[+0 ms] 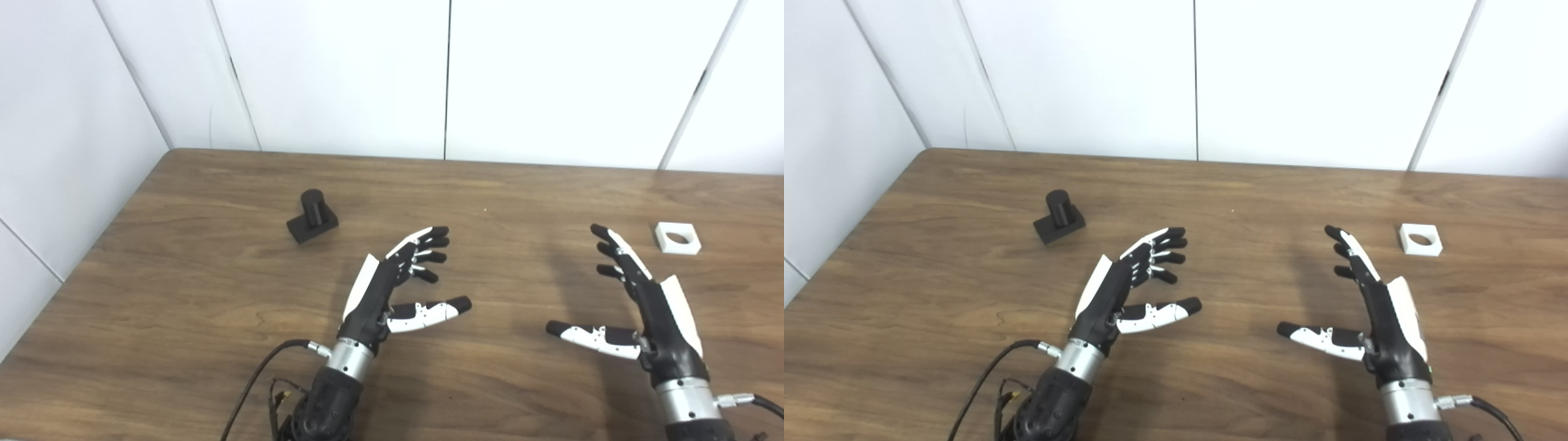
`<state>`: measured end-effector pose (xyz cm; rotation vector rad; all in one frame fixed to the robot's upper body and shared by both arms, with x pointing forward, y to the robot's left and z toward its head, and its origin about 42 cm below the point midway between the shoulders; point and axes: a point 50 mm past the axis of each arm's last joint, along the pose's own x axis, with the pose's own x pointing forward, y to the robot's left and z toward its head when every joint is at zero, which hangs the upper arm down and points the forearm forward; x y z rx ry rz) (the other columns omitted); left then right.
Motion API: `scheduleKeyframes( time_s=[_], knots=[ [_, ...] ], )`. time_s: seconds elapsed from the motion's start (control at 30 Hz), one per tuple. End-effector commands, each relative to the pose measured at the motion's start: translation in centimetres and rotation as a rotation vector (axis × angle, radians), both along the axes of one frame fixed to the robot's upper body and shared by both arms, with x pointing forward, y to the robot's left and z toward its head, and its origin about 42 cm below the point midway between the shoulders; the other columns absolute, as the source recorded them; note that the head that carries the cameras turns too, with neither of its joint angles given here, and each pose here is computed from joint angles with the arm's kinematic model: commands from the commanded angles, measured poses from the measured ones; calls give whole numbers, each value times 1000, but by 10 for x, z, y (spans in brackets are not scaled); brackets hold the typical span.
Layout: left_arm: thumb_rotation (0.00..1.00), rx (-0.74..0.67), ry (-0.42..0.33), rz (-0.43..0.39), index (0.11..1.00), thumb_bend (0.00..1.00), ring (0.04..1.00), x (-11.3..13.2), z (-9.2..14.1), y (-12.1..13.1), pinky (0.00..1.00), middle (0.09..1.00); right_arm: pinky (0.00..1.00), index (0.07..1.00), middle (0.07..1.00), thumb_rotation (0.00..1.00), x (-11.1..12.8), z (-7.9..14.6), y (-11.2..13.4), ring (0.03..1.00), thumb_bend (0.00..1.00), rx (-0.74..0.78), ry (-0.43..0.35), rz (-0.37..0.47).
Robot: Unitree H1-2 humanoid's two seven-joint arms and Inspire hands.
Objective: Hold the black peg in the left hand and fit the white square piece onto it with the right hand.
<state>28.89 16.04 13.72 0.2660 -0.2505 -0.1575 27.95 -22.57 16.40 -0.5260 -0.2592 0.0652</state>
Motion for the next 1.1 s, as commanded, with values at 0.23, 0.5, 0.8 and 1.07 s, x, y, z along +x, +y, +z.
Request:
scheduleKeyframes(
  time_s=[0.23,0.5,0.8,1.07],
  knots=[
    [214,193,-180,109,718,737,711,8,55,19,566,751,803,883,950,118,3,27,1,924,820,-7,-74,0],
    [211,412,-208,269,693,752,659,14,90,57,534,718,782,870,935,83,5,29,-1,908,833,-22,-67,0],
    [218,539,-226,370,706,751,674,22,111,87,545,731,772,860,926,60,7,31,-3,898,837,-30,-66,6],
    [285,670,-264,457,712,749,717,37,126,108,585,758,777,856,927,32,7,33,-4,904,829,-30,-70,11]
  ],
)
